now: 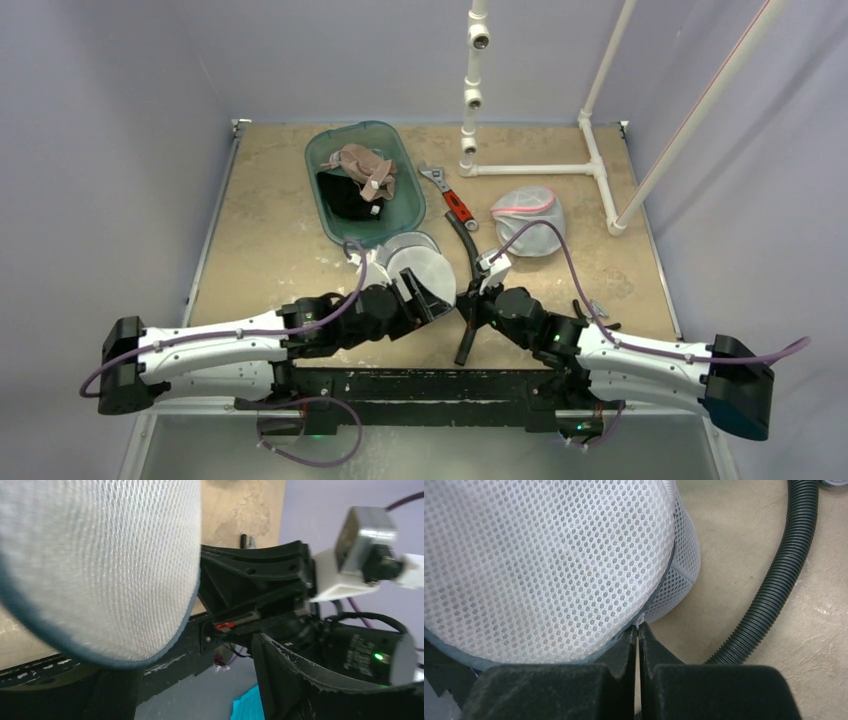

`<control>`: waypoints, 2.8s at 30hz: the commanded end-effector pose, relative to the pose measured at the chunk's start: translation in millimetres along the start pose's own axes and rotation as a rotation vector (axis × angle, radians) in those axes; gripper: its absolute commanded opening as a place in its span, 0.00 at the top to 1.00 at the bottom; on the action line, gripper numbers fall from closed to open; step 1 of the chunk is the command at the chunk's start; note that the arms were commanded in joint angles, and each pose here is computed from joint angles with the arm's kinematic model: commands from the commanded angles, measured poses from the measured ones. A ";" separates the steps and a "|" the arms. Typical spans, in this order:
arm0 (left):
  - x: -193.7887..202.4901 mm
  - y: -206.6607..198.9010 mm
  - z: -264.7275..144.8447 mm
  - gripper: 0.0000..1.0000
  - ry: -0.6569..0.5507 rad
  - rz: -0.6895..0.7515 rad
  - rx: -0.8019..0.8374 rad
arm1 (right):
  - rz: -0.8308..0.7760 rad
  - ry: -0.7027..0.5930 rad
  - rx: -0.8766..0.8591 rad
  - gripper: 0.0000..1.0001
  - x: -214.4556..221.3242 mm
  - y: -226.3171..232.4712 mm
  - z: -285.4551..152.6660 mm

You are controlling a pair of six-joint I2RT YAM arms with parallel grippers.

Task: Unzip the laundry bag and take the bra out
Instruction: Unzip the laundry bag at the center of the board.

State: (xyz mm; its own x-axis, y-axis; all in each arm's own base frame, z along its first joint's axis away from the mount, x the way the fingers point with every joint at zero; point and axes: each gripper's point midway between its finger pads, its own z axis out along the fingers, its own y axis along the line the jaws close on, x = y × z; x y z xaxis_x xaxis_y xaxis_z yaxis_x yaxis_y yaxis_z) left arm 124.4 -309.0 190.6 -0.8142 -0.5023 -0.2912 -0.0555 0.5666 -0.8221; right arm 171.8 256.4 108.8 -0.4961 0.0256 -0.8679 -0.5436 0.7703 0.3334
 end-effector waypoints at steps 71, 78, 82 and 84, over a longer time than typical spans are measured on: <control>-70.6 49.2 42.4 1.00 -0.302 -0.168 -0.140 | -0.066 -0.041 -0.193 1.00 -59.3 56.0 -11.9; -83.0 59.1 33.5 1.00 -0.314 -0.166 -0.156 | -0.024 0.010 -0.099 1.00 -54.9 43.2 -10.9; -90.4 62.4 31.7 1.00 -0.318 -0.161 -0.162 | -0.003 0.053 -0.054 1.00 -37.3 30.8 -11.3; -91.4 62.8 32.2 1.00 -0.311 -0.152 -0.163 | 0.002 0.039 -0.035 1.00 -35.8 25.3 -11.7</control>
State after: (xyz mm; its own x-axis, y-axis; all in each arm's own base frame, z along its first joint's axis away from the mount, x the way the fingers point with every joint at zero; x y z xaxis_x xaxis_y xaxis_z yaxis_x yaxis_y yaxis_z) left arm 211.0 -263.2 160.2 -0.5751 -0.7745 -0.2635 -0.2838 0.4909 -0.8237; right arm 159.3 281.2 157.0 -0.5176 -0.0367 -0.8548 -0.6331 0.6885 0.3538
